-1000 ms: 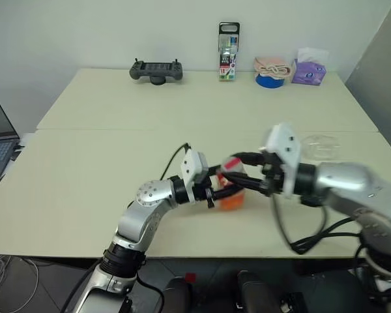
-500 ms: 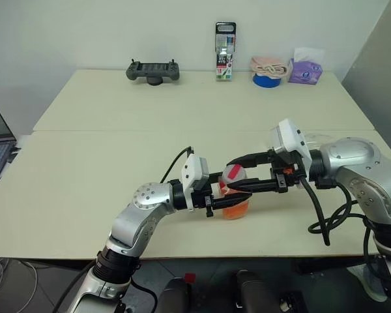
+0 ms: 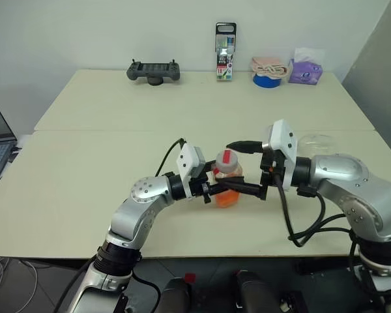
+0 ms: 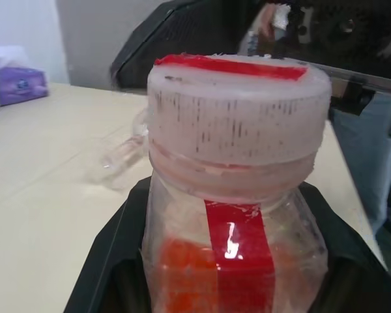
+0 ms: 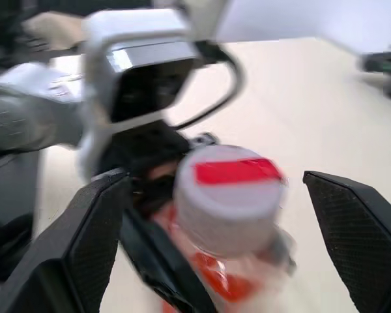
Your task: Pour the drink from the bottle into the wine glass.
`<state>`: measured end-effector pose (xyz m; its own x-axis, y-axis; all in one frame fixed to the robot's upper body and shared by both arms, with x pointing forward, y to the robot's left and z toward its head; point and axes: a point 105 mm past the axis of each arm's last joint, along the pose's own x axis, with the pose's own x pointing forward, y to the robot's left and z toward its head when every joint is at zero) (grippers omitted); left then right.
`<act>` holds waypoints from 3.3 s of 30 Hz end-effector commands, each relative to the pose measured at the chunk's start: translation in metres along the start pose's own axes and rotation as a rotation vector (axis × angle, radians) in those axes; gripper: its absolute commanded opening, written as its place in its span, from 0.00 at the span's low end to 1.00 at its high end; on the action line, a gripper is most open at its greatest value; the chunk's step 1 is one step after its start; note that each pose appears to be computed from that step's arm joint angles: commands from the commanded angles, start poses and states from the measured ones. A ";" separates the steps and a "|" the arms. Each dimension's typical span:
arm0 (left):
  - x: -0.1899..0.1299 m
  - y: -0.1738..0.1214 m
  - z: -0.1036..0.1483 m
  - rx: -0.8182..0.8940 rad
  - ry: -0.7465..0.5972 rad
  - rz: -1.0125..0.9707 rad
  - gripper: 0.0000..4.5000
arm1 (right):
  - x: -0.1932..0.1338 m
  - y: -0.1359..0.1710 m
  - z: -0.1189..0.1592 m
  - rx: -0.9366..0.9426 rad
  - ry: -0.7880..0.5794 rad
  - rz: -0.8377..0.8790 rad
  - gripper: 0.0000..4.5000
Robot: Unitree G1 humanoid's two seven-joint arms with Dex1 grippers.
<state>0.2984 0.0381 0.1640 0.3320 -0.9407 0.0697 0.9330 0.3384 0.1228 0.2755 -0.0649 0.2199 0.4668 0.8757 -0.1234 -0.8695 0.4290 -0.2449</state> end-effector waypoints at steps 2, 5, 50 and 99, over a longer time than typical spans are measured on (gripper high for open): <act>0.004 0.002 0.016 0.057 -0.053 -0.005 0.46 | -0.002 0.006 0.012 0.007 -0.056 -0.132 1.00; 0.007 0.000 0.014 0.056 -0.053 -0.015 0.46 | 0.004 0.011 0.015 0.029 -0.075 -0.186 1.00; 0.004 0.002 0.008 0.078 -0.034 -0.003 0.44 | 0.009 0.006 0.008 0.067 -0.023 -0.268 1.00; 0.000 0.006 0.004 0.085 -0.010 0.016 0.43 | 0.006 0.016 0.007 0.089 -0.034 -0.231 1.00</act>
<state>0.3053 0.0390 0.1564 0.3485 -0.9363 0.0437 0.9219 0.3508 0.1647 0.2688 -0.0544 0.2070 0.6601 0.7434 -0.1078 -0.7500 0.6443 -0.1494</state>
